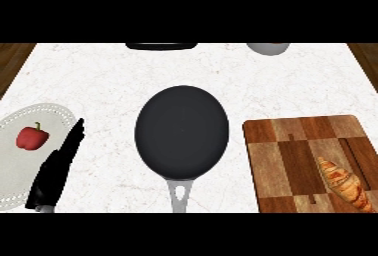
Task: Pick the croissant from the cutting board and place it in the pan
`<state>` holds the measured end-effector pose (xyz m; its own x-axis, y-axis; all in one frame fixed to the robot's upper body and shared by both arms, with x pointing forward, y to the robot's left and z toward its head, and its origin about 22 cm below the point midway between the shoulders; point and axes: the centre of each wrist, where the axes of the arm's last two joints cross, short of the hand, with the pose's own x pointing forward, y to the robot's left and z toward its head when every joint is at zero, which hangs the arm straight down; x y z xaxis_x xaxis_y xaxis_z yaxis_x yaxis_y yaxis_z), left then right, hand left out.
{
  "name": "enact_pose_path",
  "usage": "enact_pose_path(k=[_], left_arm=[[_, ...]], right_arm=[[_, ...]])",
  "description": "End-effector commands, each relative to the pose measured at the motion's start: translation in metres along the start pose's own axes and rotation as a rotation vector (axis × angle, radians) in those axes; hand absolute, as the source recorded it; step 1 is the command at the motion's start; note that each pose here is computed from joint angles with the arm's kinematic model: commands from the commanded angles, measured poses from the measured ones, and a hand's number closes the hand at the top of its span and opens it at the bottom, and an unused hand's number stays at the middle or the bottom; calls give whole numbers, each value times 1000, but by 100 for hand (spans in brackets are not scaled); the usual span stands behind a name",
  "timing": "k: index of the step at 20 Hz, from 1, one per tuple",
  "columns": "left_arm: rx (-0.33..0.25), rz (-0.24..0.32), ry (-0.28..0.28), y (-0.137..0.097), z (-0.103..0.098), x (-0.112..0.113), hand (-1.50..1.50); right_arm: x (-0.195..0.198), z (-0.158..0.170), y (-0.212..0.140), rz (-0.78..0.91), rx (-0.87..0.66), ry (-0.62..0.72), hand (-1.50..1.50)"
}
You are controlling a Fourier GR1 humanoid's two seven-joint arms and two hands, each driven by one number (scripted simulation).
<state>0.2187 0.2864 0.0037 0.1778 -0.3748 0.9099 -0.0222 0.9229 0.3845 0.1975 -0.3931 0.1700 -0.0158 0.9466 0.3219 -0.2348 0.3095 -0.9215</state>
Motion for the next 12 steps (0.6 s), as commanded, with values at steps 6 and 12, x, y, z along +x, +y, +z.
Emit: enact_pose_path(k=[6, 12], left_arm=[[-26, 31, 1, -13, -2, -2, 0], [-16, -6, -6, -15, -4, 7, 0]], right_arm=[[61, -9, 15, 114, 137, 130, -150], [98, -18, 24, 200, 220, 178, -150]])
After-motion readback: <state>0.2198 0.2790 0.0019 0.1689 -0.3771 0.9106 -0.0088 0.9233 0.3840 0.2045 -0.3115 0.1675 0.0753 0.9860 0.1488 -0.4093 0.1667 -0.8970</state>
